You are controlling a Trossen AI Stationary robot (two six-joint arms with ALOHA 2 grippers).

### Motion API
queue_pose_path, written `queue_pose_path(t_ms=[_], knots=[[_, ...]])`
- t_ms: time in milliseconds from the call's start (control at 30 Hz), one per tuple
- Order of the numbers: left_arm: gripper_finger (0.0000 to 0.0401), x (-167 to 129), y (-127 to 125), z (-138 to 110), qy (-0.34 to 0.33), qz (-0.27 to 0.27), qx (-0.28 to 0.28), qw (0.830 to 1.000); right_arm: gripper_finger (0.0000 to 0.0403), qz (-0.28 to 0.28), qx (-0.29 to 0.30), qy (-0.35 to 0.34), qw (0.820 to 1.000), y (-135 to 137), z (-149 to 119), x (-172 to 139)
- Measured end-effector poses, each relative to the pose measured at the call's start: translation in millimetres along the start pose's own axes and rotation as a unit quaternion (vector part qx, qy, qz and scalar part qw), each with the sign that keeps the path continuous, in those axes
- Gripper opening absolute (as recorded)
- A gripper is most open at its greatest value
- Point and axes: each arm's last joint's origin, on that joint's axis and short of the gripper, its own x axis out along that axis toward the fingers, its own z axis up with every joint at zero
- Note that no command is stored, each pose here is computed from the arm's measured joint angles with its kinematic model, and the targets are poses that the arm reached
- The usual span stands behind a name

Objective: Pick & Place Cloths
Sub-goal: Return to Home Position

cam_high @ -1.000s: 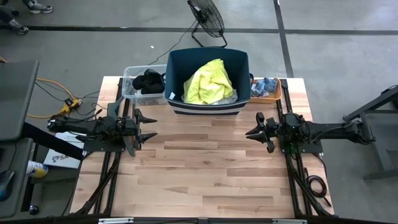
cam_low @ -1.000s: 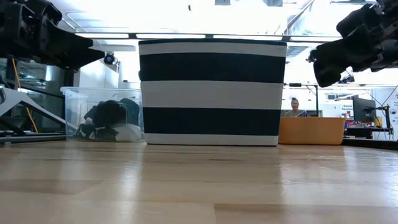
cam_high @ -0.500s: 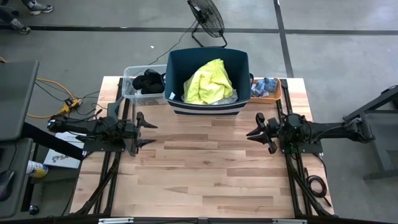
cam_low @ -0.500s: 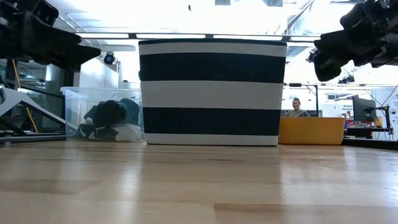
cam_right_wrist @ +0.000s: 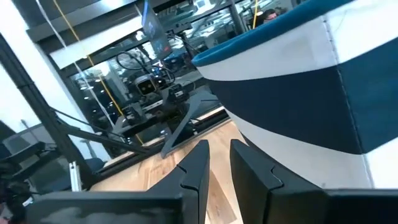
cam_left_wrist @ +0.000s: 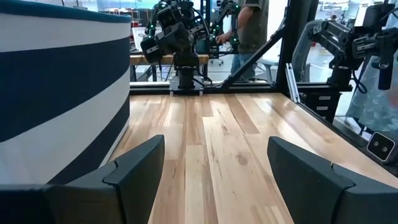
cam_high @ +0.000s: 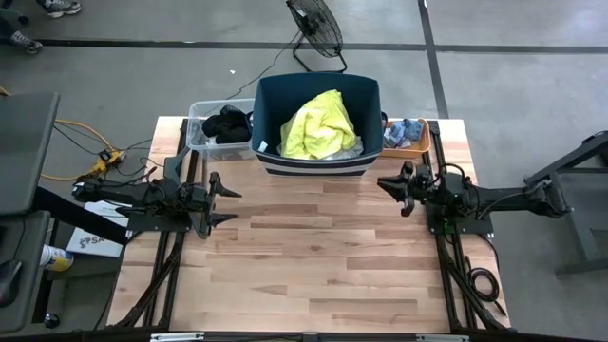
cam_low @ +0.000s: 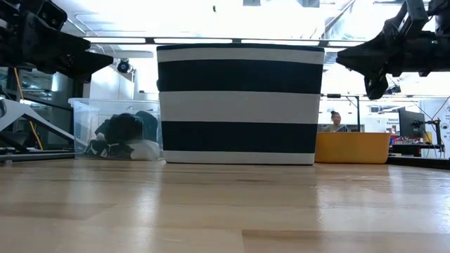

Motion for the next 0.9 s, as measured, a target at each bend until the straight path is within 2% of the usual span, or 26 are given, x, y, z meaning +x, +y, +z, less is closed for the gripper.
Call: queue_pose_path(t_ms=[900], knots=[[0.0281, 0.0, 0.0, -0.3, 0.001, 0.001, 0.0, 1.0, 0.0057, -0.007, -0.001, 0.001, 1.0, -0.7, -0.7, 0.0]])
